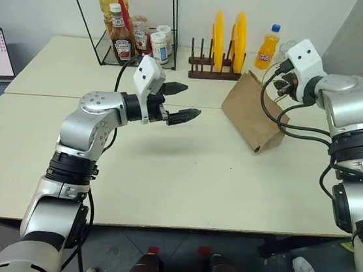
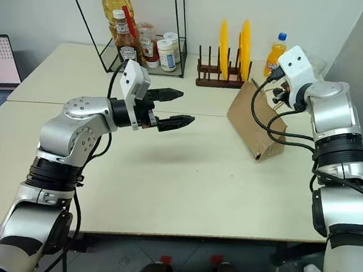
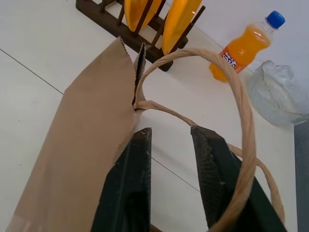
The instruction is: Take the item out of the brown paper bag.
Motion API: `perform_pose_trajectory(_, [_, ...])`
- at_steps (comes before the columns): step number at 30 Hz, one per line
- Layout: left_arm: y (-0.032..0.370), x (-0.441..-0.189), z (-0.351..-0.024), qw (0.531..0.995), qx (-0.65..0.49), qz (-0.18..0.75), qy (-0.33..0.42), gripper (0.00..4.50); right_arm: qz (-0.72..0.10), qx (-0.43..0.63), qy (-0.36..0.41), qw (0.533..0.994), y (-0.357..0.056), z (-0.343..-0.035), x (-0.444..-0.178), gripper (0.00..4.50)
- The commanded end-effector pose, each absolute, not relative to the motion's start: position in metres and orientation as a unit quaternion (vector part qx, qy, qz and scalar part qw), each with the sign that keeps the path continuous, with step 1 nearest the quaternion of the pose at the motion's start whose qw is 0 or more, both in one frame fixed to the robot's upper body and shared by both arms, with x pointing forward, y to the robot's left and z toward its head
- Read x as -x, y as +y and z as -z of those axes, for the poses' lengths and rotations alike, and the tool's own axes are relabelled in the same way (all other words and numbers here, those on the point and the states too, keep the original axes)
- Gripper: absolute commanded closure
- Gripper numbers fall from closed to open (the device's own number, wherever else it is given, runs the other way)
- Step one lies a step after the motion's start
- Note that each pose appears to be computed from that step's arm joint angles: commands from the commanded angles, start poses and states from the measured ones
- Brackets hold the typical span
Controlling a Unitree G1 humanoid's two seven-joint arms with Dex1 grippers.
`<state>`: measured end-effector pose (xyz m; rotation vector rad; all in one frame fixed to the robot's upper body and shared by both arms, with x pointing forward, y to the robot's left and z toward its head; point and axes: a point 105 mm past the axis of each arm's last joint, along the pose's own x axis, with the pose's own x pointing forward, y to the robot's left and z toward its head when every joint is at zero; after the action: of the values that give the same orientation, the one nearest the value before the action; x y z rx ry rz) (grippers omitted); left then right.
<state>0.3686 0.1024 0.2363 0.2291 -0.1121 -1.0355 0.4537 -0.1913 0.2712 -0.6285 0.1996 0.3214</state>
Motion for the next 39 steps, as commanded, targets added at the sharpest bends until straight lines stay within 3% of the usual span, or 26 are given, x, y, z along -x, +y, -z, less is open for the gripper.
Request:
perform_pose_trajectory(1, [0.104, -0.367, -0.254, 0.861, -0.123, 0.486, -0.086, 0.00, -0.141, 0.313, 0.042, 0.938, -0.192, -0.310, -0.450, 3.03])
perform_pose_trajectory(4, [0.105, -0.367, -0.256, 0.861, -0.124, 0.484, -0.088, 0.00, -0.147, 0.308, 0.027, 0.940, -0.186, -0.316, -0.448, 3.03])
perform_pose_trajectory(7, [0.104, -0.368, -0.257, 0.861, -0.125, 0.484, -0.089, 0.00, -0.145, 0.290, 0.015, 0.946, -0.183, -0.320, -0.445, 2.48])
perform_pose_trajectory(14, [0.103, -0.368, -0.253, 0.861, -0.126, 0.486, -0.084, 0.00, -0.109, 0.205, 0.010, 0.973, -0.190, -0.323, -0.435, 0.13])
perform_pose_trajectory(22, [0.101, -0.369, -0.254, 0.857, -0.128, 0.492, -0.082, 0.00, -0.061, 0.106, 0.052, 0.991, -0.206, -0.317, -0.418, 0.06])
perform_pose_trajectory(27, [0.094, -0.370, -0.255, 0.851, -0.128, 0.502, -0.083, 0.00, -0.085, 0.029, 0.108, 0.990, -0.192, -0.299, -0.415, 0.06])
perform_pose_trajectory(38, [0.096, -0.367, -0.252, 0.854, -0.127, 0.497, -0.085, 0.00, -0.094, -0.004, 0.121, 0.988, -0.187, -0.288, -0.427, 0.06])
perform_pose_trajectory(39, [0.097, -0.367, -0.252, 0.855, -0.128, 0.496, -0.084, 0.00, -0.098, 0.006, 0.114, 0.989, -0.186, -0.289, -0.428, 0.22])
